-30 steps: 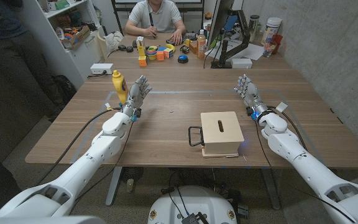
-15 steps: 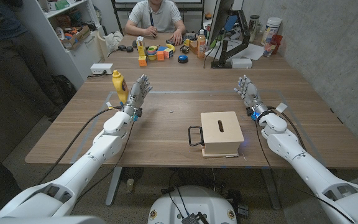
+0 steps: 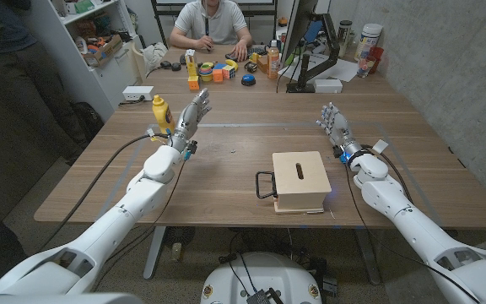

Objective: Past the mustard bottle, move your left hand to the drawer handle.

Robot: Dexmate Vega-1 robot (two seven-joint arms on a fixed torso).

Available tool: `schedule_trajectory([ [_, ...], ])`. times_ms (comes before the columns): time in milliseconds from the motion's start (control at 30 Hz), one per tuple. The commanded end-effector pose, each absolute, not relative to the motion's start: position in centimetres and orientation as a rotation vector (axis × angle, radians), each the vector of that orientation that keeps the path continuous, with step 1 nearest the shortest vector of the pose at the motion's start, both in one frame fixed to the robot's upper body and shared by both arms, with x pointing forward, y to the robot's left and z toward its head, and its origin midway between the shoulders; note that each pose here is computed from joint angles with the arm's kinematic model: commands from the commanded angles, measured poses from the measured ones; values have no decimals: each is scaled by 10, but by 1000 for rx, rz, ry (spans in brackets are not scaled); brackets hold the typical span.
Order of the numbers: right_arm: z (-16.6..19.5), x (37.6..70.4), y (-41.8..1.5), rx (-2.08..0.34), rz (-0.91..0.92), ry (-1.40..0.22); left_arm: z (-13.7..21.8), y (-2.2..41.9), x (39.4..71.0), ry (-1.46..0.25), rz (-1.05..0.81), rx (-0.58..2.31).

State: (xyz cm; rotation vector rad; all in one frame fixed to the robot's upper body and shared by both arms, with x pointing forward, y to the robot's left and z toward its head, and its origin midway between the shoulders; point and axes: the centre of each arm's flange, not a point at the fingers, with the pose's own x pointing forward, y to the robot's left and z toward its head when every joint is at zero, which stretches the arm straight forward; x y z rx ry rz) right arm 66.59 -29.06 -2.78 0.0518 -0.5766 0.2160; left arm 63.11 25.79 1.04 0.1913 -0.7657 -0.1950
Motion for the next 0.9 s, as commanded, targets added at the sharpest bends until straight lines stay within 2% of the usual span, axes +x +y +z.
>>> schedule_trajectory([
  [33, -32, 669, -284, 47, 232, -569, 42, 223, 595, -960, -192, 433],
  [467, -30, 671, -275, 38, 261, -574, 74, 184, 561, -1090, -235, 683],
  [900, -31, 672, -267, 37, 279, -572, 80, 149, 525, -1231, -300, 913],
])
